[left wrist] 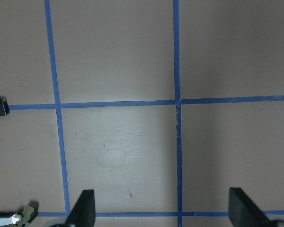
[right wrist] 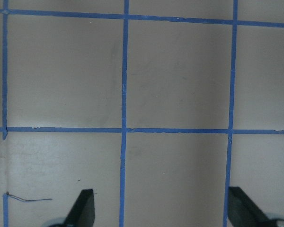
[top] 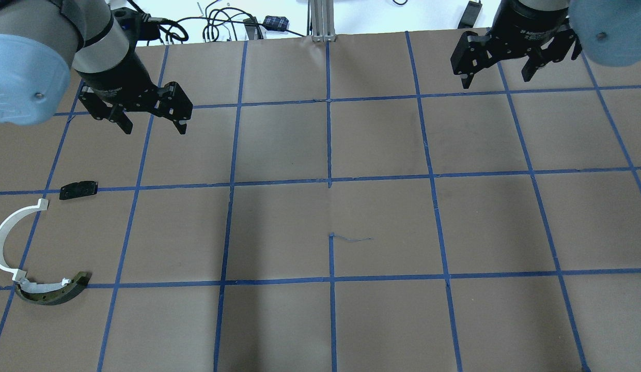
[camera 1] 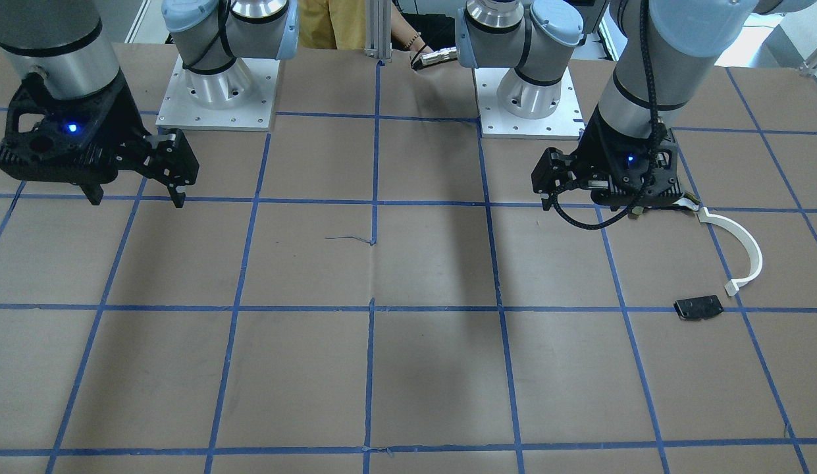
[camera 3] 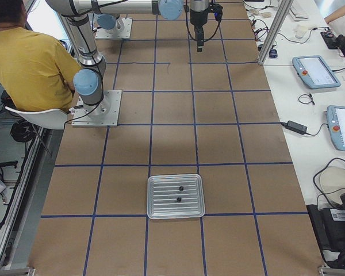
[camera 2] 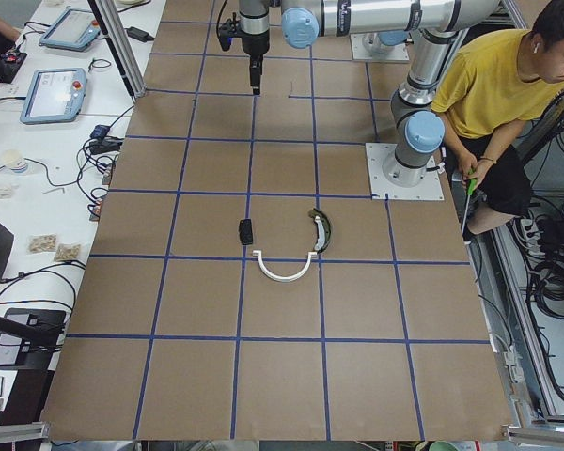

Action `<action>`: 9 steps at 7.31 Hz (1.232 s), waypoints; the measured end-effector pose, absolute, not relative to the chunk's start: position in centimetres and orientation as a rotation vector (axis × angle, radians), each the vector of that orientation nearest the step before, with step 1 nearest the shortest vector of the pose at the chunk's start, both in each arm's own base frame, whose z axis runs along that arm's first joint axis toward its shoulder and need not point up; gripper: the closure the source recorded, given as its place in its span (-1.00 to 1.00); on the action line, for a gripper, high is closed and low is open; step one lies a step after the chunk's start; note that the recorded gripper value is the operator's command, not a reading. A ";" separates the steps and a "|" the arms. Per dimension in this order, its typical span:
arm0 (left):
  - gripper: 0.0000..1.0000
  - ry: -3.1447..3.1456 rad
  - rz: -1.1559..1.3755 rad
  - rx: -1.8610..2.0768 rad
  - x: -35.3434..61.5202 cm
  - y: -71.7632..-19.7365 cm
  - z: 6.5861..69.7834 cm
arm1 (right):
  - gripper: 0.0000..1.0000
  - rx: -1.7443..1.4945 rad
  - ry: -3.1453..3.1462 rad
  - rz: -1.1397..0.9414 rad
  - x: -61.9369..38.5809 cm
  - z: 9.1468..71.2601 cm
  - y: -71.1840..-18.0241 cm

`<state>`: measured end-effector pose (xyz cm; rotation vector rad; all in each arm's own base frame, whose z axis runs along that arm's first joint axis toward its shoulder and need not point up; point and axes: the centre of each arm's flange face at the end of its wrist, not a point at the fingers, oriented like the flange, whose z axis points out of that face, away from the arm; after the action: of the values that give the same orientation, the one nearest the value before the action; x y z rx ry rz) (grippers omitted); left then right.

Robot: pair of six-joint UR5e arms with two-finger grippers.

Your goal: Place bearing gear from tray to pile

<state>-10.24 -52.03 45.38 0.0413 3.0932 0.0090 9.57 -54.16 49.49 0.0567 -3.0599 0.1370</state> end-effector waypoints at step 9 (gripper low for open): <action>-1.00 3.094 -0.006 0.045 -10.3 -52.3 45.3 | -1.00 0.596 -2.966 -0.026 -38.1 31.6 -52.6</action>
<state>-10.29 -52.33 45.31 0.0450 3.0939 -0.0058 -38.09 -52.64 31.60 0.5955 -2.9656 -0.0259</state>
